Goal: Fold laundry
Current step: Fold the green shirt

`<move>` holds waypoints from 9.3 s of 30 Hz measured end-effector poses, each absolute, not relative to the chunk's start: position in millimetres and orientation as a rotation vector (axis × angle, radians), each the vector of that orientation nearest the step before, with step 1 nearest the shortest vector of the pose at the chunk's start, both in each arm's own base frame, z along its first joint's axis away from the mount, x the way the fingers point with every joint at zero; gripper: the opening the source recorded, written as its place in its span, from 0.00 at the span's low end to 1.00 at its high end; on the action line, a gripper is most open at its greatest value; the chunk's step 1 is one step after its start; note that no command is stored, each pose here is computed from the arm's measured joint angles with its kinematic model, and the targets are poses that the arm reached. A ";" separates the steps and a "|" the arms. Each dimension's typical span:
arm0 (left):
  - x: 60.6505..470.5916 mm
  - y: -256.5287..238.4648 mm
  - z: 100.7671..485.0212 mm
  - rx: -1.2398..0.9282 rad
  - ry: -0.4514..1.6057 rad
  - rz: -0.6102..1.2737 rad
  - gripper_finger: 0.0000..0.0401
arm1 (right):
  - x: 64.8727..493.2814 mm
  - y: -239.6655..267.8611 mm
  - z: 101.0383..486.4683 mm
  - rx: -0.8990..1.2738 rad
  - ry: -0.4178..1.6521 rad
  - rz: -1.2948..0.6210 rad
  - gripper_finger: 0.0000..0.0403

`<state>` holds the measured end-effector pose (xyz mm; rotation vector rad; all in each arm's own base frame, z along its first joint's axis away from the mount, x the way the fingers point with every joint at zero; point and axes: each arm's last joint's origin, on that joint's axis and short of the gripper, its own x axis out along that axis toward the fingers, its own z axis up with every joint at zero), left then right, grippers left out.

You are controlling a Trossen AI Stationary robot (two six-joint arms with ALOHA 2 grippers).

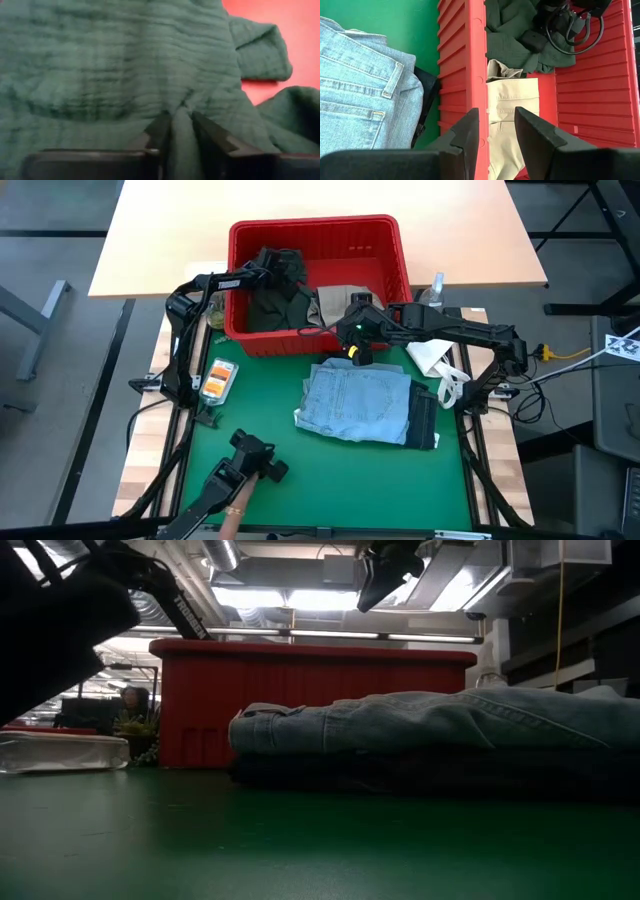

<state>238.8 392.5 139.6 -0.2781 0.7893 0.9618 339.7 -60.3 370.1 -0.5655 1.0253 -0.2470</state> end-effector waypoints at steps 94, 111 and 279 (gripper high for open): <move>365.0 197.6 510.4 -0.180 -0.117 -0.034 0.04 | 241.2 -53.0 446.2 -0.483 0.847 -0.646 0.31; 364.9 197.8 510.3 -0.179 -0.117 -0.033 0.04 | 244.6 -53.6 456.4 -0.457 0.727 -0.680 0.31; 345.4 -66.1 390.6 0.139 1.093 -0.323 0.32 | 159.1 223.3 292.6 0.185 1.325 0.225 0.30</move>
